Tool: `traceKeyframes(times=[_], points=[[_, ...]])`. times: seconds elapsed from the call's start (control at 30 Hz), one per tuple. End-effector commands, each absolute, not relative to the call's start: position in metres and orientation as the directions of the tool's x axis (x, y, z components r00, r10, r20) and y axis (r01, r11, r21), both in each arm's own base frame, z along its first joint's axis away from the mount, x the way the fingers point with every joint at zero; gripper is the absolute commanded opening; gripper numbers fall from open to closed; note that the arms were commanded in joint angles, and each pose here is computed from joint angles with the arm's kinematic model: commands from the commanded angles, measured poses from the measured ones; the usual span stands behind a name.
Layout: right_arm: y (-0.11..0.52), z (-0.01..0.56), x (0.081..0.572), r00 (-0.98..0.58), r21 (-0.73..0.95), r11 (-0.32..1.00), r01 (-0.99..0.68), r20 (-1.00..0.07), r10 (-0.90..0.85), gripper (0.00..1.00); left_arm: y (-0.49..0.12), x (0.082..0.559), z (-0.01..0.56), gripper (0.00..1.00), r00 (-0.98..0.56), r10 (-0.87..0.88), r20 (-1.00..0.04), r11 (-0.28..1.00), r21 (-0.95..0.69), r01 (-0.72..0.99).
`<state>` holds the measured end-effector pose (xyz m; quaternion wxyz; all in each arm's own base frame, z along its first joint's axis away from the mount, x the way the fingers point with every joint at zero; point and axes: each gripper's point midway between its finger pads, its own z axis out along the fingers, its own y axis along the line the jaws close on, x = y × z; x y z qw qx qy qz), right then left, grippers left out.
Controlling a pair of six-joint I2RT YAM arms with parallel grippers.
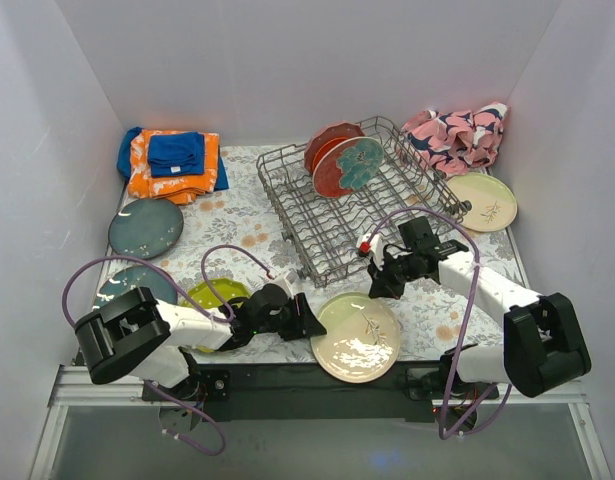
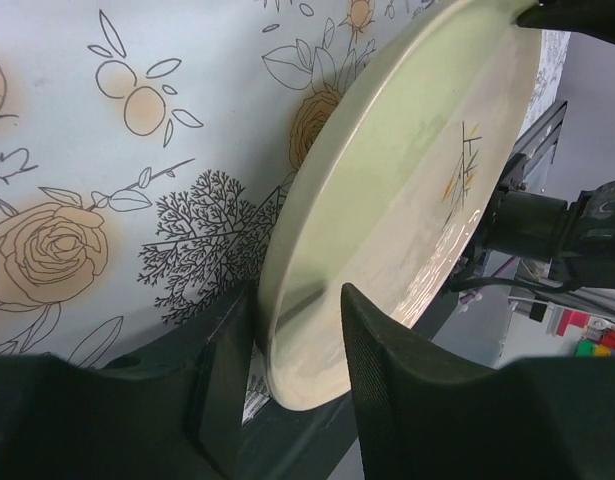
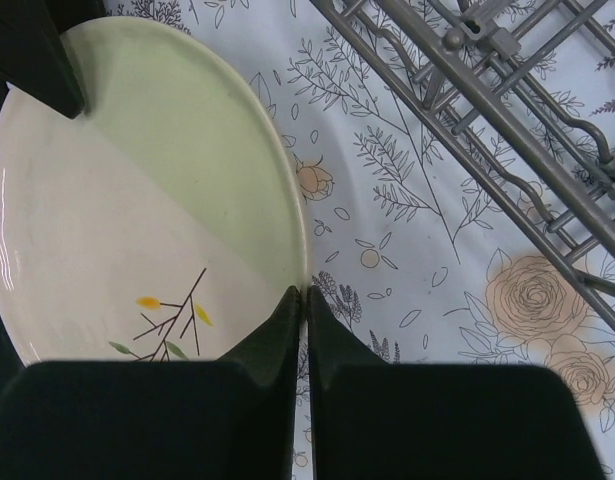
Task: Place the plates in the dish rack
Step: Grab a plate with the right arm
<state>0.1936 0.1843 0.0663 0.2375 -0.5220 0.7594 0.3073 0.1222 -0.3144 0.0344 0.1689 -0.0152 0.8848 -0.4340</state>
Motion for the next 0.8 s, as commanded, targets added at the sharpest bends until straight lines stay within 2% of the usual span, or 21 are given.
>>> traceKeyframes(times=[0.0, 0.77], points=[[0.210, 0.093, 0.198, -0.277, 0.193, 0.202, -0.960, -0.755, -0.595, 0.01, -0.312, 0.118, 0.029, 0.36, -0.943, -0.155, -0.296, 0.625, -0.768, 0.138], [0.251, 0.128, 0.179, -0.157, 0.134, 0.083, -0.988, -0.843, -0.514, 0.01, -0.326, 0.108, 0.078, 0.26, -0.931, -0.170, -0.323, 0.402, -0.885, 0.234]])
